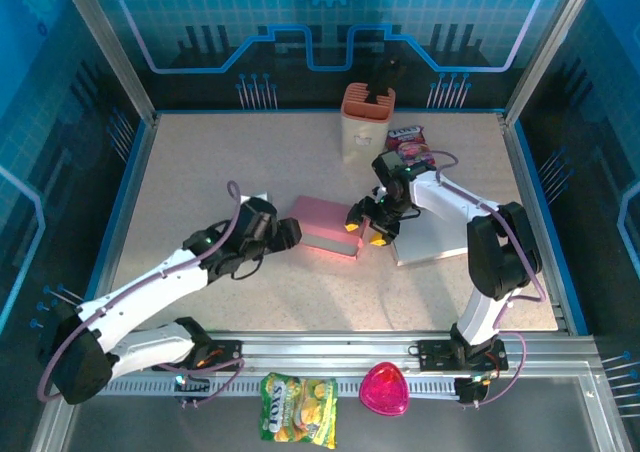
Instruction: Fold the paper box
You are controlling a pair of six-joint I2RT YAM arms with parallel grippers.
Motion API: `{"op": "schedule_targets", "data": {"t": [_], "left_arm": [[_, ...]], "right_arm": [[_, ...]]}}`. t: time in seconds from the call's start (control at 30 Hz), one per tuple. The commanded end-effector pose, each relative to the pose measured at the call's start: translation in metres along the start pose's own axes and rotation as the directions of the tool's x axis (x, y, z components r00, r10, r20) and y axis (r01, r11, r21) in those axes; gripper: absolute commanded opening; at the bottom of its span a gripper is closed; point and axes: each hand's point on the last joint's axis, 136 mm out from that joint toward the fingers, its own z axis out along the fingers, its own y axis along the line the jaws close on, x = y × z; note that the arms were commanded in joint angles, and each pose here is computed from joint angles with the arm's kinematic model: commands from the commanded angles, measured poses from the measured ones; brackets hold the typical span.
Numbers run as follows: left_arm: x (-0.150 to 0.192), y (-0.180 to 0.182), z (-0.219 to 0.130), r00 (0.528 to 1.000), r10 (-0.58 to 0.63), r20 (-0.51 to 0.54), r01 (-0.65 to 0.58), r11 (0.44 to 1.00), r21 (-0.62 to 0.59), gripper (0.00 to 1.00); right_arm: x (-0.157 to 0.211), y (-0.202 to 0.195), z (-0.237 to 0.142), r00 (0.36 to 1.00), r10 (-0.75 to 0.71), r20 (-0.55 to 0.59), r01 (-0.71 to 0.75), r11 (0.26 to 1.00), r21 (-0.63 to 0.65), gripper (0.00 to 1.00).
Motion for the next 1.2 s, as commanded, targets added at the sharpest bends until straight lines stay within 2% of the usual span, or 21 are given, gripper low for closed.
{"op": "schedule_targets", "data": {"t": [0.0,0.13,0.3,0.43,0.57,0.77,1.17], "left_arm": [[-0.003,0.008,-0.004,0.988,-0.049,-0.145,0.048,0.999,-0.011,0.68],[-0.037,0.006,0.015,0.976,-0.079,-0.205,0.089,0.995,0.040,0.68],[-0.060,0.015,0.069,0.945,-0.027,-0.326,0.039,0.999,0.030,0.67],[-0.062,0.011,0.102,0.928,0.029,-0.373,0.002,0.997,0.082,0.64],[-0.050,0.026,0.125,0.906,0.042,-0.421,-0.022,0.998,0.051,0.60],[-0.029,0.040,0.138,0.896,0.010,-0.445,0.008,0.999,0.039,0.57],[-0.003,0.060,0.133,0.888,-0.032,-0.459,0.032,0.999,-0.006,0.53]], "right_arm": [[-0.005,0.002,-0.001,0.999,-0.040,0.004,0.040,0.999,0.006,0.69],[-0.011,0.005,0.000,0.999,-0.054,0.006,0.054,0.998,0.008,0.69],[-0.017,0.001,0.006,0.997,-0.071,0.007,0.070,0.997,0.033,0.70],[-0.023,-0.001,0.008,0.995,-0.094,0.018,0.093,0.995,0.044,0.73],[-0.029,-0.003,0.013,0.994,-0.108,0.024,0.106,0.993,0.052,0.76],[-0.034,-0.010,0.025,0.993,-0.118,0.003,0.117,0.990,0.074,0.76],[-0.035,-0.020,0.041,0.989,-0.142,-0.035,0.144,0.985,0.091,0.72]]}}
